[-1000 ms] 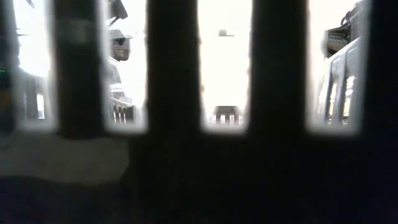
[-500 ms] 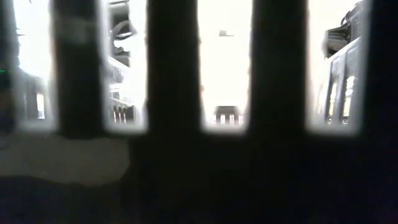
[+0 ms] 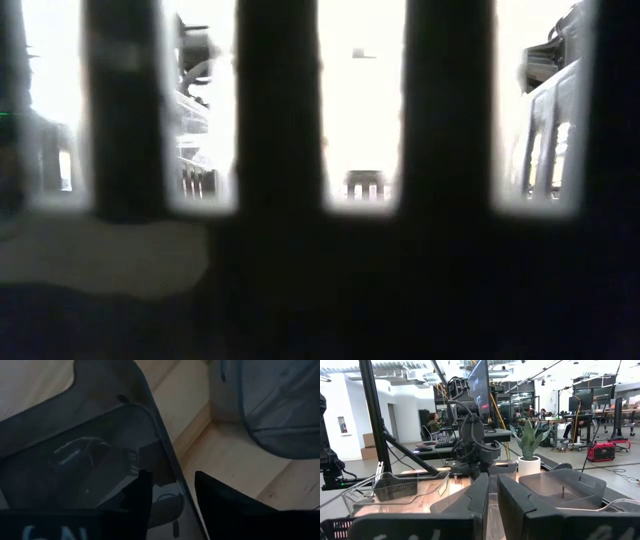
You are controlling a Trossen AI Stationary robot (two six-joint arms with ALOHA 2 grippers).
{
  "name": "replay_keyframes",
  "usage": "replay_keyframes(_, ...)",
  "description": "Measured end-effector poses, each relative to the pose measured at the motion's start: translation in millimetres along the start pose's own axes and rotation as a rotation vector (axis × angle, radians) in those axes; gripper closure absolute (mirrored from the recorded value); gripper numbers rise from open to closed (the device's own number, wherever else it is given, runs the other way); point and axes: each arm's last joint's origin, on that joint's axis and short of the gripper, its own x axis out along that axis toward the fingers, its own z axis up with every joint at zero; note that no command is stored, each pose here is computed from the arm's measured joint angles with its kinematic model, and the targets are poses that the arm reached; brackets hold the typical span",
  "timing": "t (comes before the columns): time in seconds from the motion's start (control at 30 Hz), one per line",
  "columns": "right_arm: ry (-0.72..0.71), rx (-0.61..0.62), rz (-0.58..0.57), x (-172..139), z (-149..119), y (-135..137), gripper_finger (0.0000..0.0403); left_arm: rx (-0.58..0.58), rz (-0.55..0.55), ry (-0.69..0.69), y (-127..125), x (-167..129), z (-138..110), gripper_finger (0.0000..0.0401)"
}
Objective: Stack baskets by color
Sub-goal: Stack the bottom left black transparent bin on the top black transparent bin
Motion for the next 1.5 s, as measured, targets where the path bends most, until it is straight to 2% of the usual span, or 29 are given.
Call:
replay_keyframes(0.27, 0.0, 0.0, 0.0, 0.0, 0.0, 0.0, 0.0358, -0.045, -0.039, 0.032, -0.9, 0.0, -1.2, 0.0378)
replay_keyframes(0.33, 0.0, 0.0, 0.0, 0.0, 0.0, 0.0, 0.0358, -0.053, -0.054, 0.037, -2.1, -0.6, -1.6, 0.0391)
replay_keyframes(0.5, 0.0, 0.0, 0.0, 0.0, 0.0, 0.0, 0.0358, -0.055, -0.033, 0.086, -2.8, -8.9, -3.0, 0.0392)
replay_keyframes(0.63, 0.0, 0.0, 0.0, 0.0, 0.0, 0.0, 0.0358, -0.003, 0.046, 0.079, -5.2, -28.5, 3.1, 0.0396)
replay_keyframes(0.9, 0.0, 0.0, 0.0, 0.0, 0.0, 0.0, 0.0358, 0.1, 0.129, -0.041, -16.0, -88.8, 25.7, 0.0396)
replay_keyframes(1.03, 0.0, 0.0, 0.0, 0.0, 0.0, 0.0, 0.0358, 0.22, 0.17, -0.133, -19.2, -107.5, 35.1, 0.0396)
replay_keyframes(1.2, 0.0, 0.0, 0.0, 0.0, 0.0, 0.0, 0.0358, 0.369, 0.206, -0.226, -19.1, -110.3, 47.3, 0.0396)
replay_keyframes(1.33, 0.0, 0.0, 0.0, 0.0, 0.0, 0.0, 0.0358, 0.422, 0.189, -0.281, -14.2, -109.1, 60.9, 0.0396)
replay_keyframes(1.5, 0.0, 0.0, 0.0, 0.0, 0.0, 0.0, 0.0358, 0.438, 0.107, -0.322, 0.5, -101.5, 84.1, 0.0397)
